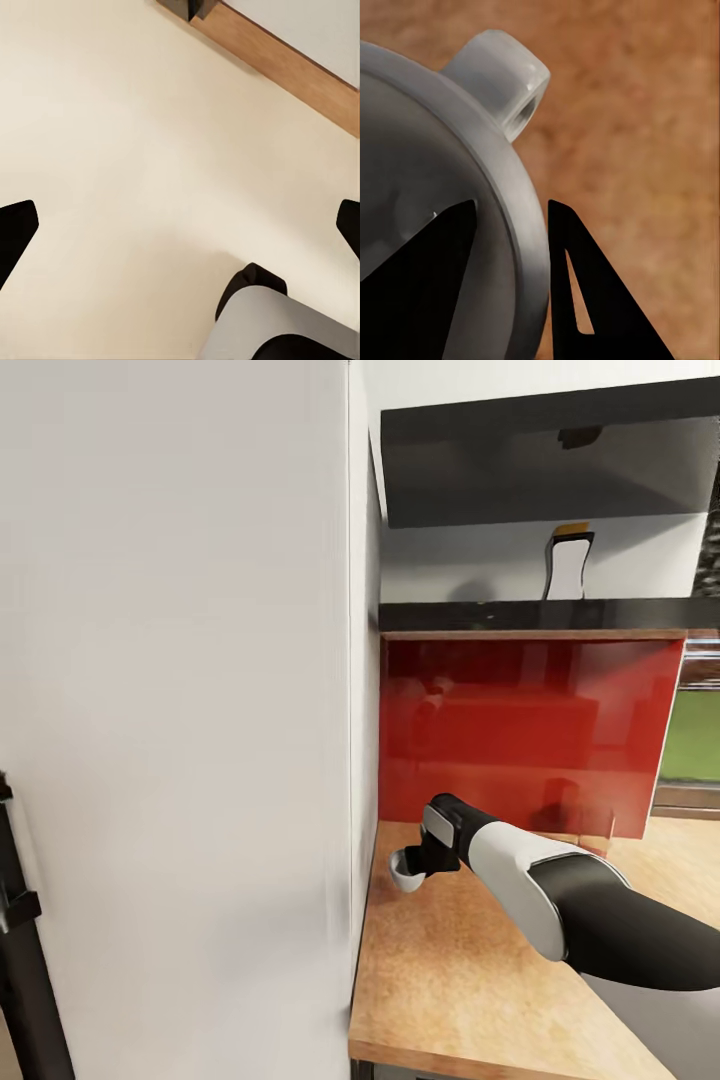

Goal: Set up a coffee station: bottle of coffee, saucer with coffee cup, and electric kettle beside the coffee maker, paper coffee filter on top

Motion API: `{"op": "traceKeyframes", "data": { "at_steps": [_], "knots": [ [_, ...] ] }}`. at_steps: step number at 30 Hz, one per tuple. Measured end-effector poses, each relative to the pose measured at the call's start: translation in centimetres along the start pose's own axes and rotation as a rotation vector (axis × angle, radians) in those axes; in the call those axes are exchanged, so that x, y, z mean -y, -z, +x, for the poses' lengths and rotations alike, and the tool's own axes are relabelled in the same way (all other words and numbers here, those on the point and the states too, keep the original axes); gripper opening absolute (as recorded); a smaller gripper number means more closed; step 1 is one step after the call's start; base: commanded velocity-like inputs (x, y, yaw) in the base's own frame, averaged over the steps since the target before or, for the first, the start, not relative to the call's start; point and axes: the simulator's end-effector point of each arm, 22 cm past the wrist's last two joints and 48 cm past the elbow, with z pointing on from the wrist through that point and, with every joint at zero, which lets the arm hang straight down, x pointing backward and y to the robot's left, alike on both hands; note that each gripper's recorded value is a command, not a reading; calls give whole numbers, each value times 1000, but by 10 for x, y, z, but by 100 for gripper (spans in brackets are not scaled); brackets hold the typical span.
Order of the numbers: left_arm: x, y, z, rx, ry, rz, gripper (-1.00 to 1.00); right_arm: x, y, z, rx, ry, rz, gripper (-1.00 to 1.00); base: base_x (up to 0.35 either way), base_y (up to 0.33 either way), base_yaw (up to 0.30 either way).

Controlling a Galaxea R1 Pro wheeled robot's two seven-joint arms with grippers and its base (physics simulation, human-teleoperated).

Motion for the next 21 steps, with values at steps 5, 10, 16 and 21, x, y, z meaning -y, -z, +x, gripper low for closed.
{"op": "traceKeyframes", "data": {
  "at_steps": [5,10,16,21],
  "knots": [
    [2,0,-3,8,2,4,100,-2,5,-2,9,2,-1,-100,0,0,0],
    [3,-1,-5,14,5,8,100,-2,9,-3,17,3,0,-100,0,0,0],
    [4,-1,-8,22,7,11,100,-3,14,-5,26,5,0,-100,0,0,0],
    [4,-1,-8,23,8,11,100,-1,15,-8,41,6,6,-100,0,0,0]
  ]
}}
